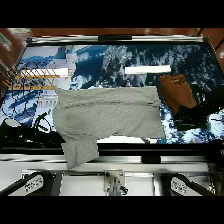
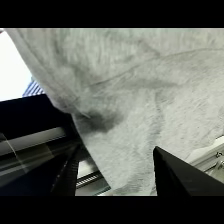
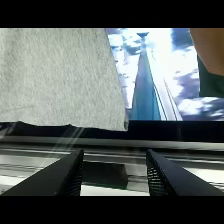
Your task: Fold the shirts.
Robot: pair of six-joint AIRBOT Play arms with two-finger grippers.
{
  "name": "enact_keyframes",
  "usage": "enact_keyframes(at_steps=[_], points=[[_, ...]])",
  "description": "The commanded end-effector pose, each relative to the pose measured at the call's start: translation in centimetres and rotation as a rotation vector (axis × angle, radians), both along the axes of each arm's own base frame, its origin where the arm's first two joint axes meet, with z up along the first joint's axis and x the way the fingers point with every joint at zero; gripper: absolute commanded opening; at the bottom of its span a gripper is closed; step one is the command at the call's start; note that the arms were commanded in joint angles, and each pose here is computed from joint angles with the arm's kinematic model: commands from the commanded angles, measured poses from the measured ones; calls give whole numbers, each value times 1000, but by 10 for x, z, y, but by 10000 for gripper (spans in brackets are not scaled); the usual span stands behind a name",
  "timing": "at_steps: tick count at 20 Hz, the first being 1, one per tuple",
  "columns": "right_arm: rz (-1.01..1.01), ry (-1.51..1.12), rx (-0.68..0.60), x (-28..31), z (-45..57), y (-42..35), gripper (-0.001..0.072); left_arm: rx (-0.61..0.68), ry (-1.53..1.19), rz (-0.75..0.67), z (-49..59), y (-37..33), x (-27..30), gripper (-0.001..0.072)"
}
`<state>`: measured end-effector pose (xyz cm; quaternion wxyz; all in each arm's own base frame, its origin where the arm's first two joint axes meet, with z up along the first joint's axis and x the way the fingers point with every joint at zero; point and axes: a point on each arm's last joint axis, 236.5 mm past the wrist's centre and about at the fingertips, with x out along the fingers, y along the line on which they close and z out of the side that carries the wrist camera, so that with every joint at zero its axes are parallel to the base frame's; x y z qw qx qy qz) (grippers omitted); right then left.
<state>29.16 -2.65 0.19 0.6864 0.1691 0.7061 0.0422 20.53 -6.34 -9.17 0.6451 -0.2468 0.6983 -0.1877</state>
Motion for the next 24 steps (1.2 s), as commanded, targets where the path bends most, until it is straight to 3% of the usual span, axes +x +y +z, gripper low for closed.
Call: enact_keyframes(at_steps=[1,4,7,8,10,11,15,19,24], points=[[0,1,5,-1,0,1,502,-16,11,12,-11,-3,0,531],[-3,-5,3,1,0,1,502,-75,-23,71,-8,-13,17,531],[-37,6,3,1,0,1,502,-63,-24,26,-14,-18,15,525],[-47,9,3,1,0,1,502,-69,-20,10,-14,-21,13,433],[-53,15,8,-1,-2,2,503,-97,-22,-40,-11,-26,6,111],[-52,48,32,-9,-10,8,503,-119,-14,-68,-7,-29,0,34],[-56,193,110,-61,-66,32,503,-161,17,-98,0,-34,-10,34],[-93,151,51,-54,-86,22,502,-170,26,-105,2,-36,-13,34],[-141,152,65,-43,-103,23,502,-170,26,-104,2,-36,-13,34]])
